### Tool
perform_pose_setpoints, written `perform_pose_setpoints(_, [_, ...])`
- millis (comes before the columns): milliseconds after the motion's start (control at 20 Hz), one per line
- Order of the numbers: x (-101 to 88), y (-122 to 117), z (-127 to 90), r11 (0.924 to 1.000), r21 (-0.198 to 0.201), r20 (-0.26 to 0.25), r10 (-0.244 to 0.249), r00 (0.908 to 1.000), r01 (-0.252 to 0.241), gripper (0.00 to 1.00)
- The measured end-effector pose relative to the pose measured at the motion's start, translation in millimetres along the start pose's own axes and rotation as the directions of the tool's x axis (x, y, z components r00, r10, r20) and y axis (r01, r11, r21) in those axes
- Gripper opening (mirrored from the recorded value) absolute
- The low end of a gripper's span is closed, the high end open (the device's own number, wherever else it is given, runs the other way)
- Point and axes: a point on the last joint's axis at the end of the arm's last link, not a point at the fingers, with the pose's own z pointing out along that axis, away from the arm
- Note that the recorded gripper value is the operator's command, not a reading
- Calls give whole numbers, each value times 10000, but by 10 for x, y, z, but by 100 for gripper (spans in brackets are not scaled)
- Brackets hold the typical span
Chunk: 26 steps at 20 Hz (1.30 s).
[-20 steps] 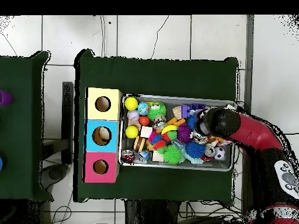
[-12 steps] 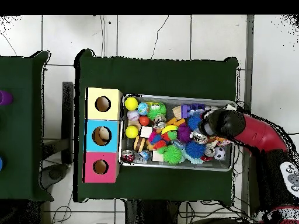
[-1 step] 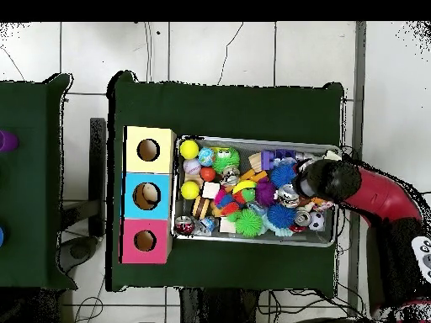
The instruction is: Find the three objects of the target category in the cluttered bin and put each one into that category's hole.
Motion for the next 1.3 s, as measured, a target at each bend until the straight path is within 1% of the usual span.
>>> perform_pose_setpoints(300, [-26, 28, -4, 9999, -63, 96, -139, 9999, 140, 0])
perform_pose_setpoints(650, [-11, 16, 36, 9997, 2, 98, -235, 9997, 235, 0])
perform_pose_setpoints(850, [73, 23, 242, 9983, 83, 173, -574, 9982, 573, 0])
perform_pose_setpoints(900, [106, 51, 331, 9973, 63, 260, -729, 9970, 727, 0])
perform_pose_setpoints(1000, [141, 91, 429, 9959, 22, 385, -905, 9952, 905, 0])
perform_pose_setpoints(1050, [174, 139, 531, 9940, -27, 529, -1090, 9926, 1093, 0])
perform_pose_setpoints(1100, [189, 173, 590, 9928, -69, 628, -1191, 9909, 1198, 0])
perform_pose_setpoints(1200, [225, 261, 745, 9883, -174, 963, -1492, 9841, 1515, 0])
perform_pose_setpoints(1300, [222, 308, 814, 9855, -245, 1218, -1637, 9790, 1679, 0])
